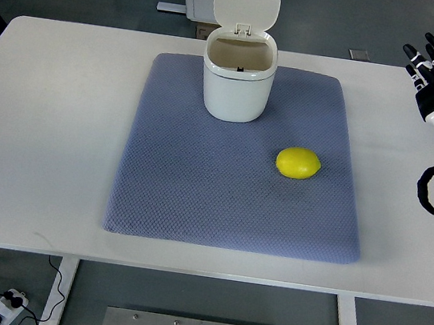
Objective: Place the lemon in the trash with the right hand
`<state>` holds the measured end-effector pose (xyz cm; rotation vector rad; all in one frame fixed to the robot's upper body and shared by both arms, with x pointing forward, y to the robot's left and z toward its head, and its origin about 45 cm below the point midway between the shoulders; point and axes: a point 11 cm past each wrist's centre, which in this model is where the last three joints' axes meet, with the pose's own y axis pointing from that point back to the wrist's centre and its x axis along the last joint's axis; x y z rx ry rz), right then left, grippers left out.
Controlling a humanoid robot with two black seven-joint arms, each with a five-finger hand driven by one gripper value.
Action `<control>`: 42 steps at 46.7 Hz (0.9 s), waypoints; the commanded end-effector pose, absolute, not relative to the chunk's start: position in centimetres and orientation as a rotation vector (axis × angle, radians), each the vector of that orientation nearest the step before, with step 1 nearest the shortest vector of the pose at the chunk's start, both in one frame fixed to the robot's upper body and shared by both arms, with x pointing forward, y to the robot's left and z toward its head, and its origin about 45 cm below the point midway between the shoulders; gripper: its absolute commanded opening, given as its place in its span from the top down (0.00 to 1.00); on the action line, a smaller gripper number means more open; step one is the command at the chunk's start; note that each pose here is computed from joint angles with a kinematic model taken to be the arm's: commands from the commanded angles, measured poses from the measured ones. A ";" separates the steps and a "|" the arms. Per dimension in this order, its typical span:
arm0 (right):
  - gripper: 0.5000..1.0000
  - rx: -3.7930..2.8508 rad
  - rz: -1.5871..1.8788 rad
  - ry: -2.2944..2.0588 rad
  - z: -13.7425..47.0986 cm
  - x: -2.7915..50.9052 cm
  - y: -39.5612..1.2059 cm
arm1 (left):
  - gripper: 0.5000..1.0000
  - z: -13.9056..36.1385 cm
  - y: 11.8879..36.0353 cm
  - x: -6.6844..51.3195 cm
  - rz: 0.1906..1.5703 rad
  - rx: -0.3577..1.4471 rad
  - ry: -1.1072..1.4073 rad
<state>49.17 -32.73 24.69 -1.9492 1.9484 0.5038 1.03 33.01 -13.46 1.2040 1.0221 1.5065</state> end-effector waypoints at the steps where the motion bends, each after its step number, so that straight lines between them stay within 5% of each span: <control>1: 0.00 -1.946 0.497 1.953 24.8 49.2 -33.0 | 0.00 -13.5 33.0 1.0 1.507 1.204 1.022; 42: 0.00 -2.076 0.520 1.824 26.3 49.1 -32.3 | 0.00 -13.5 33.0 1.0 1.507 1.204 1.022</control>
